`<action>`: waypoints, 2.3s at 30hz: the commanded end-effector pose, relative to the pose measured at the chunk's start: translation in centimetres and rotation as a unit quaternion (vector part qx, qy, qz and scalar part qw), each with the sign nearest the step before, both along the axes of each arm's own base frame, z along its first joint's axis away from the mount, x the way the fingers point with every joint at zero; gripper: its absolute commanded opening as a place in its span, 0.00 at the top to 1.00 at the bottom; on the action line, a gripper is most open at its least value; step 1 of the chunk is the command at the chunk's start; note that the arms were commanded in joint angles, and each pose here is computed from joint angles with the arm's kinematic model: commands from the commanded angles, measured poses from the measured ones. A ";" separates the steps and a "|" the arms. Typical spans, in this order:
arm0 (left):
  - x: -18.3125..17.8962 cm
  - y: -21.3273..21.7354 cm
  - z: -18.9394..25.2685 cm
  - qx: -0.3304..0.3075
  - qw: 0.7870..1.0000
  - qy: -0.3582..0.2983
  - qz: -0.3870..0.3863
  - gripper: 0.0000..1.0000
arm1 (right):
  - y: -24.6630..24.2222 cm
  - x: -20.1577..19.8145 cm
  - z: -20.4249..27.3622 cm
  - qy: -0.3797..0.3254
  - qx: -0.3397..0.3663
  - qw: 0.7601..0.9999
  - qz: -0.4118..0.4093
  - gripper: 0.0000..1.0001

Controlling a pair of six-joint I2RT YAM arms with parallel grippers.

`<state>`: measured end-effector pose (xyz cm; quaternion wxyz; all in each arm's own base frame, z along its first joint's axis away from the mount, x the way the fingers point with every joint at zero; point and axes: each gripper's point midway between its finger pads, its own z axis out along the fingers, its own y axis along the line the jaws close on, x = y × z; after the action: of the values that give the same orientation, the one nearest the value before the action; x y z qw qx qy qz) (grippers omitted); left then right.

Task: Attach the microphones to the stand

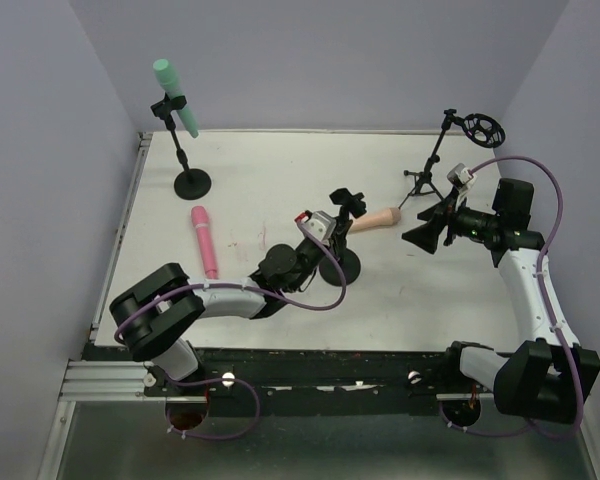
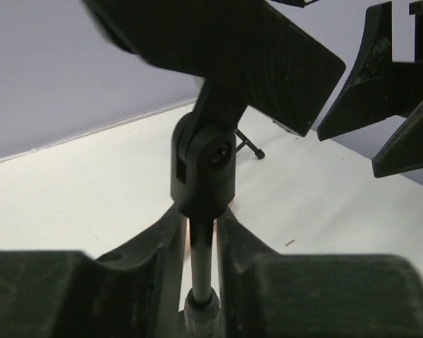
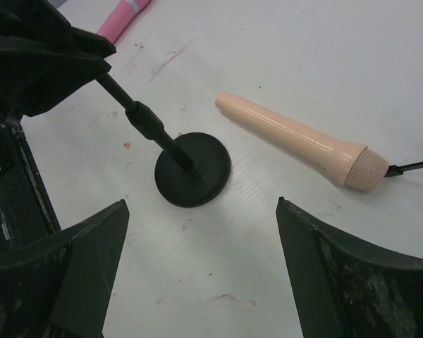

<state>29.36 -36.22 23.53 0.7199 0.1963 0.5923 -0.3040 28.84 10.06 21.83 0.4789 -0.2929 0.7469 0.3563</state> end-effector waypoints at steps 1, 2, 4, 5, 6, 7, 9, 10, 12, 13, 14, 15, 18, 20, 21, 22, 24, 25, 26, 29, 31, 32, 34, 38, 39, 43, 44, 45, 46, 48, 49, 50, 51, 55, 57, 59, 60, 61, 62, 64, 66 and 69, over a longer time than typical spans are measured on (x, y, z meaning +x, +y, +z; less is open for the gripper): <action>-0.5 0.7 1.6 -0.035 0.999 -0.007 0.000 0.61 | 0.4 -0.3 0.0 -0.003 0.009 1.000 0.017 0.06; -0.7 0.7 1.4 -0.032 0.999 -0.005 -0.005 0.55 | 0.4 -0.3 -0.1 -0.001 0.009 1.000 0.017 0.07; -1.2 0.8 1.5 -0.031 0.999 -0.001 -0.013 0.45 | 0.4 -0.3 -0.1 -0.001 0.010 1.000 0.017 0.07; -1.5 1.0 1.7 -0.032 0.999 0.000 -0.018 0.41 | 0.4 -0.3 -0.1 -0.001 0.009 1.000 0.017 0.07; -1.8 1.2 1.6 -0.030 0.999 0.003 -0.022 0.38 | 0.3 -0.3 -0.1 -0.002 0.009 1.000 0.016 0.07; -2.1 1.3 1.5 -0.029 0.999 0.006 -0.026 0.35 | 0.4 -0.3 -0.1 -0.003 0.008 1.000 0.018 0.07; -2.8 1.8 1.4 -0.028 0.999 0.010 -0.037 0.27 | 0.4 -0.3 -0.1 -0.002 0.008 1.000 0.018 0.06; -3.3 2.2 1.2 -0.025 0.999 0.015 -0.043 0.21 | 0.4 -0.3 -0.1 -0.002 0.008 1.000 0.018 0.06; -4.0 3.3 0.7 -0.029 0.998 0.032 -0.054 0.06 | 0.4 -0.3 -0.2 -0.001 0.008 1.000 0.018 0.06; -4.4 3.9 0.3 -0.033 0.996 0.048 -0.064 0.02 | 0.4 -0.3 -0.2 -0.002 0.007 1.000 0.017 0.06; -4.3 4.7 -0.1 -0.037 0.994 0.075 -0.077 0.02 | 0.4 -0.3 -0.3 -0.001 0.007 1.000 0.017 0.06; -4.4 5.4 -0.5 -0.044 0.988 0.112 -0.095 0.02 | 0.3 -0.2 -0.2 -0.001 0.007 1.000 0.016 0.06; -2.5 9.4 -2.9 -0.049 0.963 0.253 -0.074 0.02 | 0.5 -0.4 -0.2 -0.001 0.009 1.000 0.020 0.06; -1.6 12.4 -3.9 -0.050 0.947 0.316 -0.041 0.02 | 0.5 -0.4 -0.2 0.000 0.011 1.000 0.021 0.06; -1.1 13.9 -4.0 -0.048 0.942 0.332 -0.020 0.01 | 0.5 -0.4 -0.2 -0.001 0.011 1.000 0.022 0.06; -0.6 15.3 -4.0 -0.045 0.938 0.345 0.005 0.02 | 0.5 -0.4 -0.2 0.000 0.011 1.000 0.021 0.06; 0.7 18.3 -4.5 -0.034 0.925 0.369 0.076 0.02 | 0.5 -0.5 -0.1 -0.001 0.012 1.000 0.022 0.06; 0.9 20.0 -5.5 -0.019 0.911 0.394 0.120 0.02 | 0.5 -0.4 -0.1 -0.002 0.012 1.000 0.022 0.06; 1.5 21.6 -5.8 -0.006 0.901 0.403 0.160 0.02 | 0.5 -0.4 -0.1 -0.002 0.012 1.000 0.022 0.06; 2.6 26.2 -7.3 0.040 0.858 0.426 0.284 0.02 | 0.6 -0.5 0.0 -0.002 0.014 1.000 0.025 0.06; 2.8 28.2 -8.2 0.052 0.831 0.439 0.339 0.02 | 0.6 -0.6 0.1 -0.003 0.013 1.000 0.024 0.06; 3.0 29.0 -8.9 0.044 0.817 0.448 0.359 0.02 | 0.6 -0.6 0.1 -0.004 0.014 1.000 0.024 0.06; 3.5 30.1 -10.1 0.029 0.800 0.461 0.383 0.04 | 0.7 -0.6 0.2 -0.004 0.016 1.000 0.026 0.06; 3.5 32.3 -13.7 0.025 0.747 0.499 0.439 0.08 | 0.7 -0.8 0.5 -0.007 0.017 0.999 0.027 0.06; 3.3 32.9 -14.5 0.017 0.725 0.513 0.460 0.09 | 0.8 -0.8 0.5 -0.007 0.017 0.999 0.028 0.06; 3.1 33.5 -16.8 0.023 0.691 0.540 0.480 0.11 | 0.8 -0.9 0.7 -0.008 0.018 0.999 0.030 0.06; 3.2 33.5 -17.1 0.021 0.690 0.542 0.479 0.12 | 0.8 -0.9 0.7 -0.010 0.018 0.999 0.030 0.06; 3.1 33.4 -17.5 0.023 0.689 0.546 0.476 0.12 | 0.8 -0.9 0.8 -0.010 0.018 0.999 0.029 0.06; 3.2 33.4 -17.8 0.022 0.686 0.549 0.477 0.14 | 0.8 -0.9 0.8 -0.010 0.018 0.999 0.030 0.06; 3.1 33.5 -18.4 0.030 0.679 0.557 0.478 0.28 | 0.8 -1.0 0.8 -0.010 0.018 0.999 0.031 0.06; 3.1 33.5 -18.4 0.032 0.678 0.557 0.478 0.31 | 0.9 -1.0 0.7 -0.008 0.019 0.999 0.031 0.06; 3.1 33.5 -18.4 0.031 0.677 0.557 0.479 0.32 | 0.8 -1.0 0.8 -0.009 0.018 0.999 0.031 0.06; 3.2 33.6 -18.5 0.029 0.677 0.558 0.479 0.33 | 0.8 -1.0 0.8 -0.010 0.018 0.999 0.031 0.06; 3.1 33.9 -18.7 0.026 0.669 0.567 0.480 0.36 | 0.8 -0.9 0.9 -0.010 0.018 0.999 0.030 0.06; 3.2 33.9 -18.6 0.028 0.664 0.573 0.480 0.34 | 0.8 -1.0 0.7 -0.008 0.019 0.999 0.031 0.06; 3.1 33.8 -18.8 0.037 0.656 0.582 0.480 0.34 | 0.8 -1.0 0.8 -0.008 0.019 0.999 0.031 0.06; 3.1 33.9 -18.8 0.042 0.651 0.587 0.480 0.33 | 0.9 -1.0 0.9 -0.010 0.019 0.999 0.032 0.06; 3.0 33.8 -18.9 0.049 0.645 0.594 0.479 0.33 | 0.9 -1.0 0.9 -0.009 0.019 0.999 0.031 0.06; 3.0 33.8 -18.9 0.055 0.638 0.600 0.479 0.33 | 0.8 -1.0 0.9 -0.012 0.018 0.999 0.031 0.06; 2.9 33.7 -19.1 0.071 0.624 0.615 0.478 0.33 | 0.8 -1.1 1.0 -0.012 0.018 0.999 0.031 0.06; 2.8 33.6 -19.4 0.086 0.613 0.627 0.473 0.35 | 0.9 -1.1 1.1 -0.012 0.018 0.999 0.033 0.06; 2.8 33.4 -19.4 0.085 0.617 0.628 0.466 0.35 | 0.9 -1.2 1.2 -0.012 0.018 0.999 0.034 0.06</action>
<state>33.86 -2.93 4.61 0.2364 -0.2929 0.9242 0.0647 28.33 10.54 22.21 0.4790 -0.3035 0.7347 0.3723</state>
